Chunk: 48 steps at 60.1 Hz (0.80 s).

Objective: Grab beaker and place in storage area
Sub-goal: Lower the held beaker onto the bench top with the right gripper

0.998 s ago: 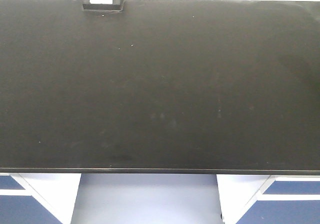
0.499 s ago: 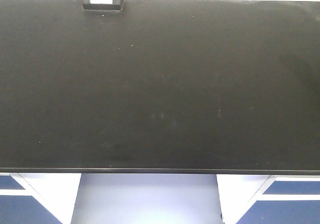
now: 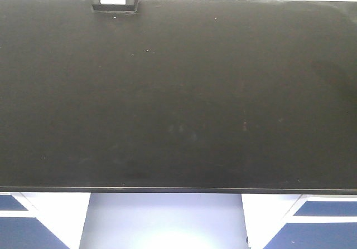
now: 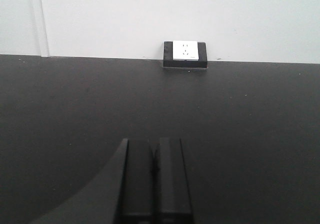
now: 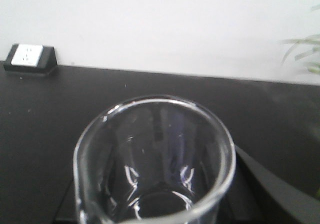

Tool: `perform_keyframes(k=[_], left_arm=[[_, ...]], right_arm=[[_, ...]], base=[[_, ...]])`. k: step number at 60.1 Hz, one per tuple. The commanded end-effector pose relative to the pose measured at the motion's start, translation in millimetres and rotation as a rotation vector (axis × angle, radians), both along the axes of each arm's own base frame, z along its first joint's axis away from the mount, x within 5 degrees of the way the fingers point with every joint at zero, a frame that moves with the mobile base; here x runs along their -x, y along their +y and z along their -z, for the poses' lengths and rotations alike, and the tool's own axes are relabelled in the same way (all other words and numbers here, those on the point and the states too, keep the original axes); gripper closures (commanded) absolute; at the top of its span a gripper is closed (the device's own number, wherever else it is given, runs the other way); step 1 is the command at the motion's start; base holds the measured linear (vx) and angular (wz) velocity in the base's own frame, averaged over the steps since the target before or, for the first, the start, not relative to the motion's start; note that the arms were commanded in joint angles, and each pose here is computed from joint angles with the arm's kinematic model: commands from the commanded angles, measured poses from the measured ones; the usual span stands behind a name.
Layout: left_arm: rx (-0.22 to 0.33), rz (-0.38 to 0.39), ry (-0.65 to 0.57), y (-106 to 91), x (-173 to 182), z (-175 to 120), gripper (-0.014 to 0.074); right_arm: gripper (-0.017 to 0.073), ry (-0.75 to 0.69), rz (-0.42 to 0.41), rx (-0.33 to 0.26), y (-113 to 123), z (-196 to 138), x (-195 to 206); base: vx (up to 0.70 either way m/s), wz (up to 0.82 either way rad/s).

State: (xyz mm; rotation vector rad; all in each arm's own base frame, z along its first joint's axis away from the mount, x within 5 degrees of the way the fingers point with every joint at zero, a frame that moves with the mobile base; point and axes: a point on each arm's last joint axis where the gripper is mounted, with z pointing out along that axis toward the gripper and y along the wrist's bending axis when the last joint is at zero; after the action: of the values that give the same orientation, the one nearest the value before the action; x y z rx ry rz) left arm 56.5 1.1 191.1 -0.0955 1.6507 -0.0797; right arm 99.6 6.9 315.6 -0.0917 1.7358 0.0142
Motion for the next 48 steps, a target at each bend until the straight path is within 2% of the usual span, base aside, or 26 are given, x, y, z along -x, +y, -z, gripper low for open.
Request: perform_keyframes(k=[1, 10, 24, 48], left_arm=[[0.012, 0.020, -0.079, -1.6, 0, -1, 0.0602], [0.012, 0.020, -0.079, -1.6, 0, -1, 0.0602], [0.012, 0.020, -0.079, -1.6, 0, -1, 0.0602], [0.012, 0.020, -0.079, -1.6, 0, -1, 0.0602]], right_arm=[[0.0562, -0.151, -0.057, 0.028, 8, -19, -22], [0.0562, -0.129, -0.115, 0.022, 19, -5, -66], [0.0561, -0.072, -0.193, -0.026, 35, 42, -132], [0.0559, -0.012, -0.271, -0.129, 51, 142, -190]], base=[[0.00, 0.00], [0.00, 0.00], [0.00, 0.00], [0.00, 0.00]])
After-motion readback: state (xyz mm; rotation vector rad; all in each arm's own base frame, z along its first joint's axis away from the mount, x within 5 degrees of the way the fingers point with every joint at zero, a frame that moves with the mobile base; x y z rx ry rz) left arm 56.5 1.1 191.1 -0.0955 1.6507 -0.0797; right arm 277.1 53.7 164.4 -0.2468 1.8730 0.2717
